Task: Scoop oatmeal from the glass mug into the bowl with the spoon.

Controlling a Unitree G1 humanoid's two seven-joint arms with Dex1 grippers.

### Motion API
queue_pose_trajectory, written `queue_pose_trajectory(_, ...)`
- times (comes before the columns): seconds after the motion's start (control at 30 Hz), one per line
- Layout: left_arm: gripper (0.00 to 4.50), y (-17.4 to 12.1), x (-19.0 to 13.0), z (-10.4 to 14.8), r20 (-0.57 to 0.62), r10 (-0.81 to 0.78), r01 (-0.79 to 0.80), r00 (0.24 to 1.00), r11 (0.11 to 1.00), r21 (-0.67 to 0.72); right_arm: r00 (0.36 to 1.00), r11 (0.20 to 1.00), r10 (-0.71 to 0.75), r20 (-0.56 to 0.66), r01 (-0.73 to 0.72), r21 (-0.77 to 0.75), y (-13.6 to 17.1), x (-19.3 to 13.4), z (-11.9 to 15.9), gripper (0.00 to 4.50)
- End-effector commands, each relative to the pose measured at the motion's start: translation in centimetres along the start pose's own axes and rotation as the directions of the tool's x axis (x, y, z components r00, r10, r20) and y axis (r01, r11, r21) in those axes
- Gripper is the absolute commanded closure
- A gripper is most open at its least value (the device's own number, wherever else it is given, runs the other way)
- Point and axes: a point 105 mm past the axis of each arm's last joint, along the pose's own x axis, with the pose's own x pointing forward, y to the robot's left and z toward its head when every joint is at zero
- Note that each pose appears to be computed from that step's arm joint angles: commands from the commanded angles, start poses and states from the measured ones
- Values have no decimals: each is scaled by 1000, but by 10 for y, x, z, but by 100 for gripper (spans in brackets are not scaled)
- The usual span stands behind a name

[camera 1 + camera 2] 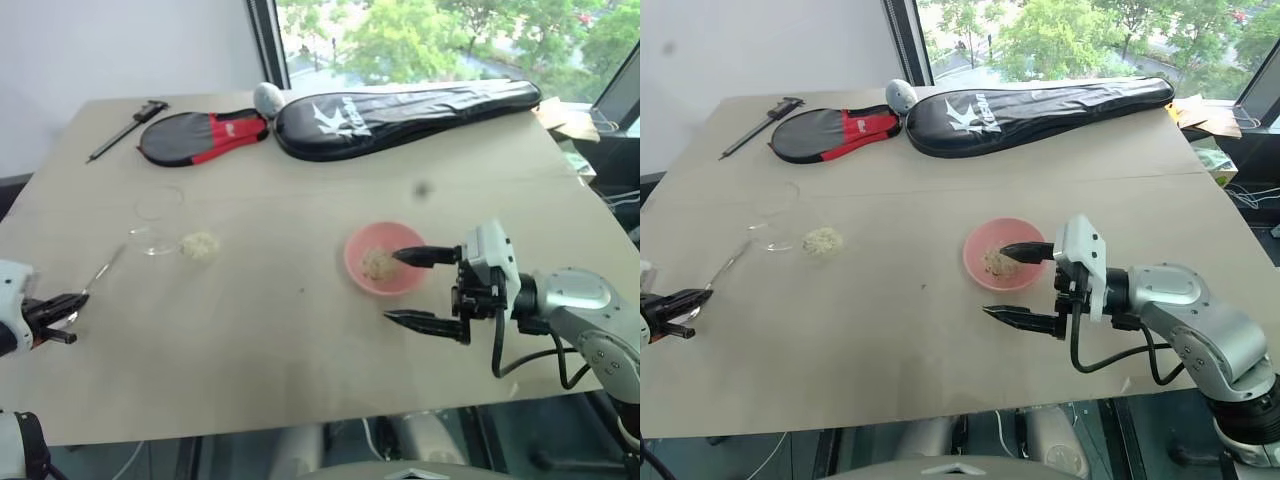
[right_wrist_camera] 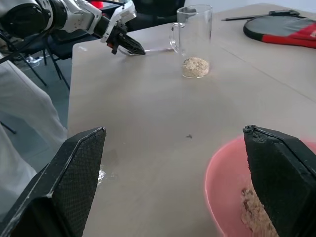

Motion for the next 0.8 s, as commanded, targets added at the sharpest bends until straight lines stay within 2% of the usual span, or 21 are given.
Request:
queue_pose_trajectory(0.03, 445, -2, -5, -31, -75, 6, -12, 997, 996, -86, 999, 998, -2, 37, 4, -60, 5, 0, 12, 0)
queue_pose_trajectory(0.13, 445, 7, -9, -25, -5, 76, -76, 997, 995, -68, 999, 998, -6, 37, 8, -62, 5, 0, 12, 0)
queue_pose_trajectory(0.27, 445, 19, -16, 6, 181, 167, -161, 969, 986, -48, 999, 998, -4, 36, 6, -66, 4, 1, 12, 0)
queue_pose_trajectory(0.4, 445, 22, -28, 44, 387, 174, -183, 906, 983, -15, 999, 998, 4, 38, -1, -66, 2, 3, 13, 0)
queue_pose_trajectory(0.57, 445, 16, -65, 115, 641, 140, -211, 754, 977, 35, 999, 998, 40, 35, -37, -60, 1, 5, 16, 0)
queue_pose_trajectory(0.67, 445, 3, -91, 153, 732, 105, -229, 673, 971, 71, 998, 997, 58, 35, -56, -59, -1, 5, 18, 0)
queue_pose_trajectory(0.73, 445, -14, -114, 190, 804, 72, -260, 591, 960, 104, 997, 996, 67, 49, -64, -63, -6, 7, 23, 0)
queue_pose_trajectory(0.8, 445, -45, -126, 221, 847, -7, -244, 531, 956, 161, 994, 997, 64, 92, -59, -53, -13, 10, 35, 0)
